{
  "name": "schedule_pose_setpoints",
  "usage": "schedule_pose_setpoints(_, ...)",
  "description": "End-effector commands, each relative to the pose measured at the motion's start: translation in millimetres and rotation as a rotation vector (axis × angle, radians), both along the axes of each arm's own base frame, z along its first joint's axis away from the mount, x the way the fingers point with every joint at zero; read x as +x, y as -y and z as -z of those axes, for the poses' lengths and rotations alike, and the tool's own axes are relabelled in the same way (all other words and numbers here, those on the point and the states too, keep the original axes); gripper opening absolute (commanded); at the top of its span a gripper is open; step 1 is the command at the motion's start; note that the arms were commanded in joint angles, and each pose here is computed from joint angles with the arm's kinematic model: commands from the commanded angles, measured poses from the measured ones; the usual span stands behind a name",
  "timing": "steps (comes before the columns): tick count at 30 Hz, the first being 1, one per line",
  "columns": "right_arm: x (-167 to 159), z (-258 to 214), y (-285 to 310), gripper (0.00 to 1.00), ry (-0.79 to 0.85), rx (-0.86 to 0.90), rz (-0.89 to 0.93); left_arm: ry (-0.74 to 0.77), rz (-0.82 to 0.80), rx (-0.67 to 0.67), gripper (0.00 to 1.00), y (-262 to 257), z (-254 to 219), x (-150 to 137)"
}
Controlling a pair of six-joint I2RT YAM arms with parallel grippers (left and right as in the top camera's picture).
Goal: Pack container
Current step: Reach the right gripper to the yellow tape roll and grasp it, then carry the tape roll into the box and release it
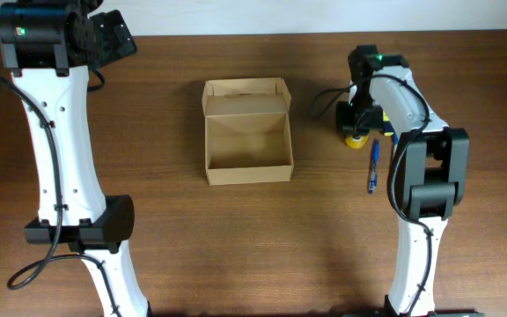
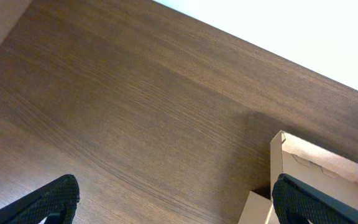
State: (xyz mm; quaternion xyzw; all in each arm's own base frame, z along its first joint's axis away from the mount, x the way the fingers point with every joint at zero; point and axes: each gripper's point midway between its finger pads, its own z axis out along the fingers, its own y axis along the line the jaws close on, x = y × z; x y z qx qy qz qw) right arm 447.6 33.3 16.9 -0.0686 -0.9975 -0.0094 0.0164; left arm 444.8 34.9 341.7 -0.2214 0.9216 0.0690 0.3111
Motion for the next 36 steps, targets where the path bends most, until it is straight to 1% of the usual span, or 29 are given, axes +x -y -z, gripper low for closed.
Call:
schedule_pose_setpoints(1, 30, -49, -4, 0.04, 0.117, -0.004, -0.011, -0.011, 0.002, 0.004, 1.0, -2, 3, 1)
schedule_pose_setpoints(5, 50, -131, -12, 0.04, 0.274, 0.008, -0.024, -0.011, 0.002, 0.004, 1.0, -2, 3, 1)
schedule_pose_setpoints(9, 51, -208, -32, 0.04, 0.434, 0.027, -0.07, -0.011, 0.002, 0.004, 1.0, -2, 3, 1)
schedule_pose_setpoints(13, 29, -266, -68, 0.04, 0.547, 0.05, -0.187, -0.011, 0.002, 0.004, 1.0, -2, 3, 1)
schedule_pose_setpoints(17, 4, -289, -125, 0.04, 0.603, 0.082, -0.425, -0.011, 0.002, 0.004, 1.0, -2, 3, 1)
schedule_pose_setpoints(20, -15, -288, -171, 0.04, 0.602, 0.1, -0.599, -0.011, 0.002, 0.004, 1.0, -2, 3, 1)
schedule_pose_setpoints(21, -27, -282, -196, 0.04, 0.586, 0.1, -0.716, -0.011, 0.002, 0.004, 1.0, -2, 3, 1)
schedule_pose_setpoints(25, -54, -262, -242, 0.04, 0.539, 0.083, -1.0, -0.011, 0.002, 0.004, 1.0, -2, 3, 1)
schedule_pose_setpoints(28, -69, -239, -261, 0.04, 0.469, 0.072, -1.151, -0.011, 0.002, 0.004, 1.0, -2, 3, 1)
schedule_pose_setpoints(31, -78, -211, -266, 0.04, 0.371, 0.069, -1.198, -0.011, 0.002, 0.004, 1.0, -2, 3, 1)
schedule_pose_setpoints(36, -82, -155, -263, 0.04, 0.218, 0.059, -1.209, -0.011, 0.002, 0.004, 1.0, -2, 3, 1)
